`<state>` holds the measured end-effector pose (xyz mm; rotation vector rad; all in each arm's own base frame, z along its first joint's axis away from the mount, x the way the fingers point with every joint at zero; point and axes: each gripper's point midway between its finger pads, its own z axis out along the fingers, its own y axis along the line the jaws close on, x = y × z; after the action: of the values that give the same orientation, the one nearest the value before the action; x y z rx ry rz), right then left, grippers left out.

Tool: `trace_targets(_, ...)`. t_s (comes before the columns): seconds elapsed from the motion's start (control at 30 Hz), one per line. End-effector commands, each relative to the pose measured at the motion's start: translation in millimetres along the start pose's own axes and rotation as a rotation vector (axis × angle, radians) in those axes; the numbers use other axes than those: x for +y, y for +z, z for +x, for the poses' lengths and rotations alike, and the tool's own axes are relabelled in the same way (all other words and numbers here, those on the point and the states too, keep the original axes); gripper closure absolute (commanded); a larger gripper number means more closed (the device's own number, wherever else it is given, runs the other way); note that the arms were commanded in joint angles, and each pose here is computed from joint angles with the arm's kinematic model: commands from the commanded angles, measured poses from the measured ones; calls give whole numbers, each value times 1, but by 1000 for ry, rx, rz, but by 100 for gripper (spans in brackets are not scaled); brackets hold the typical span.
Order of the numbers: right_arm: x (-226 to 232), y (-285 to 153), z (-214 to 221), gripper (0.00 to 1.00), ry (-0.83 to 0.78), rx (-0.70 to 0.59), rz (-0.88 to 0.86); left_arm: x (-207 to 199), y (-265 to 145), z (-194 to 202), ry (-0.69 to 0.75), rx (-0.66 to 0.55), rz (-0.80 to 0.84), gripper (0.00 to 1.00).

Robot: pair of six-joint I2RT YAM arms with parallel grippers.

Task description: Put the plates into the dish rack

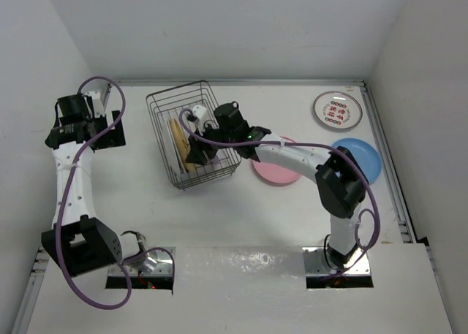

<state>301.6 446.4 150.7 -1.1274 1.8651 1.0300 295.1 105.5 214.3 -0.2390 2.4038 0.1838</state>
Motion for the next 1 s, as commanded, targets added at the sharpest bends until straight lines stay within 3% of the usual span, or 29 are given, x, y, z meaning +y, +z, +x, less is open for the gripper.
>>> trace_targets(0.0,36,-31,-67,47,-158,-121,-55,-2,0,-17,-13,-58,11,1)
trace_targets(0.3,59,-78,-96,35,-213,-228,-32,-10,-8,-42,14,-149,52,1)
trace_targets(0.4,8,-119,-90,31,-140,-174,184,-10,-13,-54,30,-194,49,1)
trace_targets(0.47,-47,-163,-78,28,-1,-184,343,-9,-17,-61,32,-220,40,1)
trace_targets(0.57,-85,-204,-19,23,159,-198,424,-10,-18,-67,13,-249,40,1)
trace_targets(0.6,-88,-210,-7,23,146,-175,441,-11,-19,-68,11,-254,43,1)
trace_targets(0.63,-92,-213,23,23,48,-62,464,-12,-17,-68,10,-257,48,1)
trace_targets(0.7,-109,-213,92,24,12,159,531,-13,-14,-68,4,-260,48,1)
trace_targets(0.73,-113,-210,139,26,77,316,529,-13,-11,-69,1,-260,49,1)
trace_targets(0.77,-115,-209,164,32,96,388,534,-13,-11,-70,-3,-261,48,1)
trace_targets(0.97,-141,-197,174,35,79,341,614,-13,-9,-76,-9,-271,51,1)
